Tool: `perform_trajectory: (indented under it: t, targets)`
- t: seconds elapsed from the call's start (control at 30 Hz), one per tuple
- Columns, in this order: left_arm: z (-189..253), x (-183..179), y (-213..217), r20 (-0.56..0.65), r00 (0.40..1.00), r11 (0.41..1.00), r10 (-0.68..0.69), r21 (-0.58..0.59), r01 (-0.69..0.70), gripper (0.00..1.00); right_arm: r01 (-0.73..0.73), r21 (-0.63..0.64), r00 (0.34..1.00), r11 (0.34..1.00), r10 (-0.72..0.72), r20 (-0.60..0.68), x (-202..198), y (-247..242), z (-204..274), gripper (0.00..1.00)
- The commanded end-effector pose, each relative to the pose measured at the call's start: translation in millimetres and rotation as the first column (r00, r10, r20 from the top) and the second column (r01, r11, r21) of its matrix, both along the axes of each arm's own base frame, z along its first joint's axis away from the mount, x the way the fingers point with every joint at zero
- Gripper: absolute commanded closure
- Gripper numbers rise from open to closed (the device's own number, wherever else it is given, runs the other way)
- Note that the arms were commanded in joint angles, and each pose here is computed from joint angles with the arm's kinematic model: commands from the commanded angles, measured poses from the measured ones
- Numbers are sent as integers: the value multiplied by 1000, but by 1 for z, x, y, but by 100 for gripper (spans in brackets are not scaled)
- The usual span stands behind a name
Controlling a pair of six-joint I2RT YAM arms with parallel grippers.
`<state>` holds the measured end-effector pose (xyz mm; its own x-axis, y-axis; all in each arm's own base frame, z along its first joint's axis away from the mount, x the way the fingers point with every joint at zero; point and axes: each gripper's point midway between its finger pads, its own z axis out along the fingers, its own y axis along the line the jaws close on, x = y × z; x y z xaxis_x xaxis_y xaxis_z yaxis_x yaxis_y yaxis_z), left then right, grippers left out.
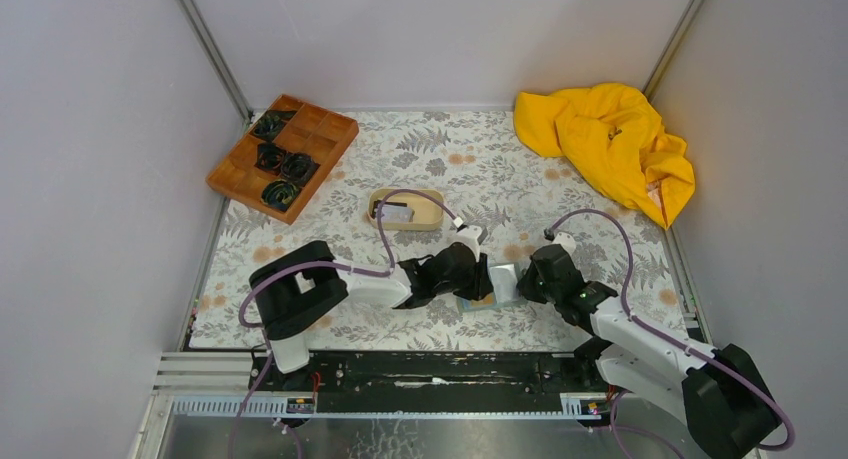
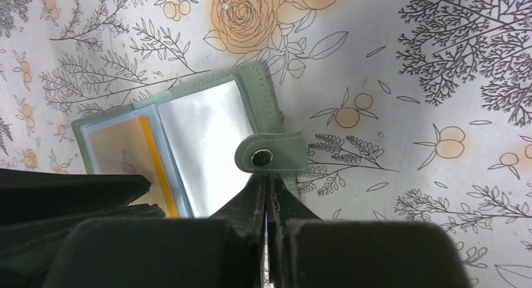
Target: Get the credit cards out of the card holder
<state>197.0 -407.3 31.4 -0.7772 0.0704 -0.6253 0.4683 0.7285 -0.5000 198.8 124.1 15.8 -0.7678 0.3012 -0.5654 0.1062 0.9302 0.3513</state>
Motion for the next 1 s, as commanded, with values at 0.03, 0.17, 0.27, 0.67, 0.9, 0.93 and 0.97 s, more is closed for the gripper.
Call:
perform_trajectory:
  t: [0.03, 0.17, 0.27, 0.67, 0.9, 0.93, 0.97]
  targets:
    - [2, 1, -11, -16, 1000, 997, 20, -73, -21, 64, -1, 65, 1000, 998, 1, -2, 2, 10, -2, 100]
    - [5, -1, -6, -27, 999, 994, 39, -97, -42, 65, -10, 71, 1000, 997, 11, -21, -2, 11, -9, 100]
    - [16, -1, -2, -14, 999, 992, 47, -115, -48, 66, -21, 77, 999, 997, 23, -23, -3, 13, -11, 100]
    - [45, -8, 37, 3, 991, 980, 135, -147, -133, 73, -51, 109, 999, 993, 52, -3, 1, 22, -3, 100]
    - [10, -19, 54, -77, 981, 975, 179, -121, -188, 100, -80, 156, 997, 985, 80, 2, 1, 32, -2, 100]
    - [8, -19, 55, -81, 979, 973, 185, -122, -194, 100, -83, 156, 996, 984, 84, 3, 1, 33, -2, 100]
    - [4, -19, 56, -84, 978, 973, 191, -114, -199, 100, -85, 156, 996, 984, 85, 5, 2, 33, -2, 100]
